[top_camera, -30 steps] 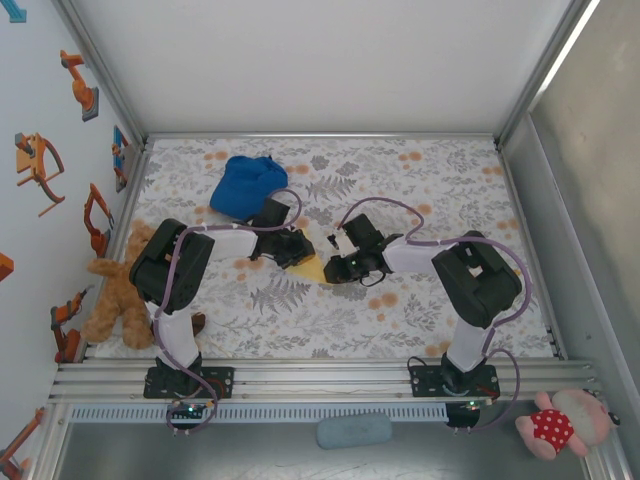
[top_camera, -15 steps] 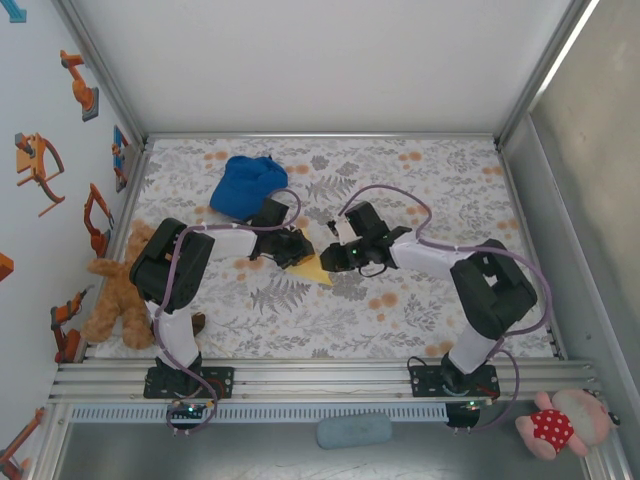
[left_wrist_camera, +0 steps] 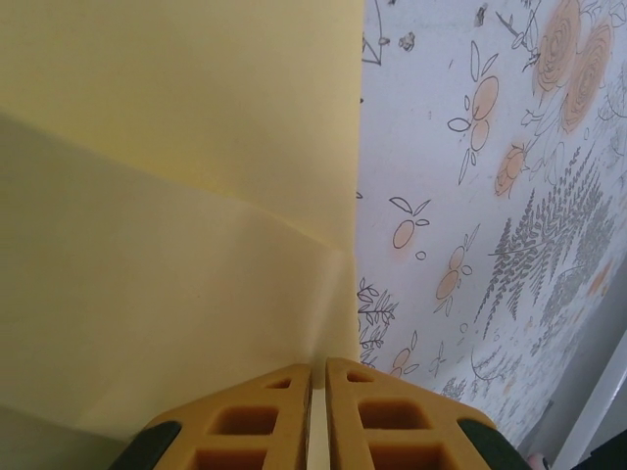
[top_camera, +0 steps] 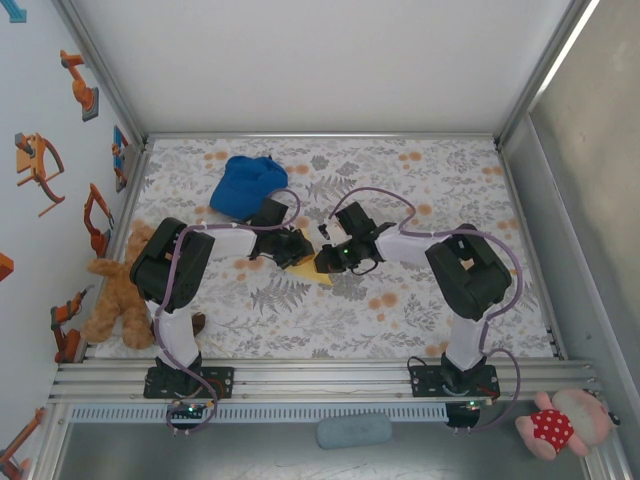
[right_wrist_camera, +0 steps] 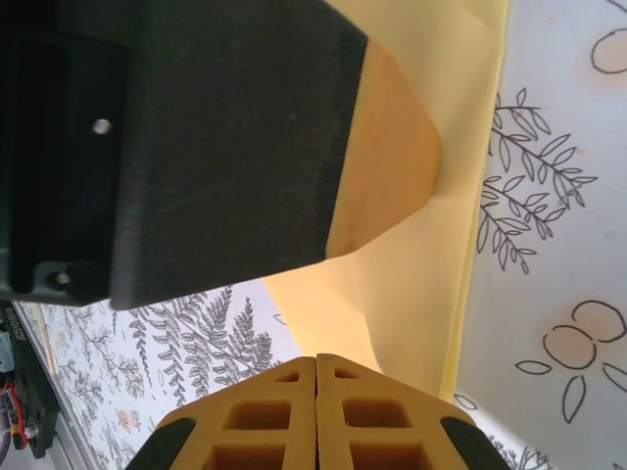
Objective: Fold a paper plane with a square sheet of paper (pick it up from the middle)
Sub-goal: Fourth fold the wing at the center of the table.
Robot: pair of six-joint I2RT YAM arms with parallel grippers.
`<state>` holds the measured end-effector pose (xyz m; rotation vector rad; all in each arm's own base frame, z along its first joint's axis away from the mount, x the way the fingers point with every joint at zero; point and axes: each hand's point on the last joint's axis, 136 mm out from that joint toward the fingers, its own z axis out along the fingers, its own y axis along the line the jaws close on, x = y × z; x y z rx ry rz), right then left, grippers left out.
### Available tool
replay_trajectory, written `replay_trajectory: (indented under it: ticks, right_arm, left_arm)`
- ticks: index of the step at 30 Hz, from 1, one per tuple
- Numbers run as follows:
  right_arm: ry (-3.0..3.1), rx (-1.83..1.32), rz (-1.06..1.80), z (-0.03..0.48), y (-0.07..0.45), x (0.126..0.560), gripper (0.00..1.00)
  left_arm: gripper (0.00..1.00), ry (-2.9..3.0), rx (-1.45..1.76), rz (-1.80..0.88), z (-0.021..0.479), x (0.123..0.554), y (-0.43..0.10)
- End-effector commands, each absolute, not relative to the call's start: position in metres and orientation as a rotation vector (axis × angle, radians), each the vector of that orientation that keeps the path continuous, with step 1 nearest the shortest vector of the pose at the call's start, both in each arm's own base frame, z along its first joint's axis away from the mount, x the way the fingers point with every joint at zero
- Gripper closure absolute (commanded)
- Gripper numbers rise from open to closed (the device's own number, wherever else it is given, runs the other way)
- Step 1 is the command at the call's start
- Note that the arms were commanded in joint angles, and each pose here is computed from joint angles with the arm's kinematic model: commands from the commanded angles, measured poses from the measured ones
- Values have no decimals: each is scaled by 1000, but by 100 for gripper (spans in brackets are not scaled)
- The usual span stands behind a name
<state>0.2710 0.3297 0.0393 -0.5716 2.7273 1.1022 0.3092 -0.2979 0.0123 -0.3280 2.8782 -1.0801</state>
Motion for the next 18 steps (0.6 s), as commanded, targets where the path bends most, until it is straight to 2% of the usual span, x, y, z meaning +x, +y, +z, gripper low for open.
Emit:
replay_trajectory:
  ticks: [1,10,18]
  right_arm:
    - [2765,-586,1046,31,328,272,93]
    - [2853,-584,967,11,316,264,94]
    - [2887,-605,949,13,304,250,94]
  left_arm:
    - [85,3029,-434,-876,-26,287,-272]
    - [86,3052,-452,-817,-32,285,-266]
    - [86,3067,-465,-786,-37,283,-261]
